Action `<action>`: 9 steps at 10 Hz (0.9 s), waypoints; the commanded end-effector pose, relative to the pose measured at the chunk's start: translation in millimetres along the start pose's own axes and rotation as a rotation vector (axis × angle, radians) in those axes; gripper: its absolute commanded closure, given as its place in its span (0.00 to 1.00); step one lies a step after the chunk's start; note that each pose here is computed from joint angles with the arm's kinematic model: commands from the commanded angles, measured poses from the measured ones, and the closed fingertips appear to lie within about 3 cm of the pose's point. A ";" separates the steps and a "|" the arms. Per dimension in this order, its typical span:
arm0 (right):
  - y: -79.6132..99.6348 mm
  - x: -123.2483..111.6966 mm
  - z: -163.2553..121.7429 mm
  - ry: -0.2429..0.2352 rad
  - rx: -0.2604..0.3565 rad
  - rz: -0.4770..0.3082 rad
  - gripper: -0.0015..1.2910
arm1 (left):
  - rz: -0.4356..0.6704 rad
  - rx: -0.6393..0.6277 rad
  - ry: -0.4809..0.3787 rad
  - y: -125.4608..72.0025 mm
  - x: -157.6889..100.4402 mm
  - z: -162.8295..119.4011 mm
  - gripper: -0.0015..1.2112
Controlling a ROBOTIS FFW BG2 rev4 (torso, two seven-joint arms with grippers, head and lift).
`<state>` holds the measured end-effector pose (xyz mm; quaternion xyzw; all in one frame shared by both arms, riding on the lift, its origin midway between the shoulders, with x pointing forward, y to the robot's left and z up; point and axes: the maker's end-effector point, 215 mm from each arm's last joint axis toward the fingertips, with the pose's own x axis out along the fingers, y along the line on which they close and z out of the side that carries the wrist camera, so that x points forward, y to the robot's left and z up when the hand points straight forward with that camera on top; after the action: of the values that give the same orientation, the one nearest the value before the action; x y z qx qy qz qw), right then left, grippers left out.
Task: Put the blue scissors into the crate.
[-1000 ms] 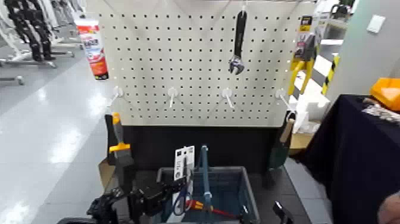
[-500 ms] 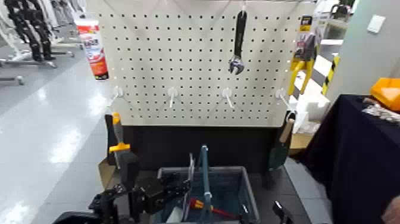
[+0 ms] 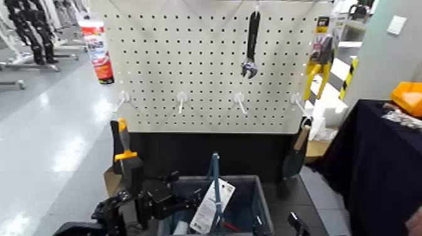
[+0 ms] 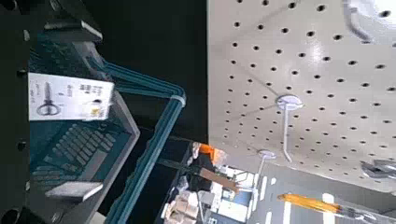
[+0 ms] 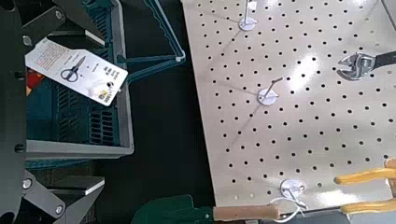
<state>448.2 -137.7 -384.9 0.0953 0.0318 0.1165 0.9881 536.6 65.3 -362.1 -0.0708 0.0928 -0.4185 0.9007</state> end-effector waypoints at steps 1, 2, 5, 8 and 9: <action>-1.0 -1.6 0.3 -0.004 -0.002 0.001 0.19 | 0.152 0.034 -0.100 9.7 -30.7 18.3 0.00; 0.0 -2.9 0.3 -0.009 -0.013 0.010 0.19 | 0.265 0.052 -0.125 19.0 -53.0 16.1 0.00; -8.8 -13.0 1.5 -0.012 -0.051 -0.011 0.16 | 0.523 0.032 -0.167 21.9 -102.3 -21.6 0.00; -15.5 -20.8 2.8 -0.011 -0.073 -0.046 0.16 | 0.622 0.039 -0.191 13.0 -123.2 -35.7 0.05; -15.6 -21.5 3.4 -0.009 -0.080 -0.045 0.16 | 0.671 0.042 -0.208 9.6 -131.4 -36.5 0.07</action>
<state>431.8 -158.2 -383.7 0.0567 0.0240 0.0946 0.9936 458.0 173.6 -387.2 -0.0593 0.0157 -0.0927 0.9938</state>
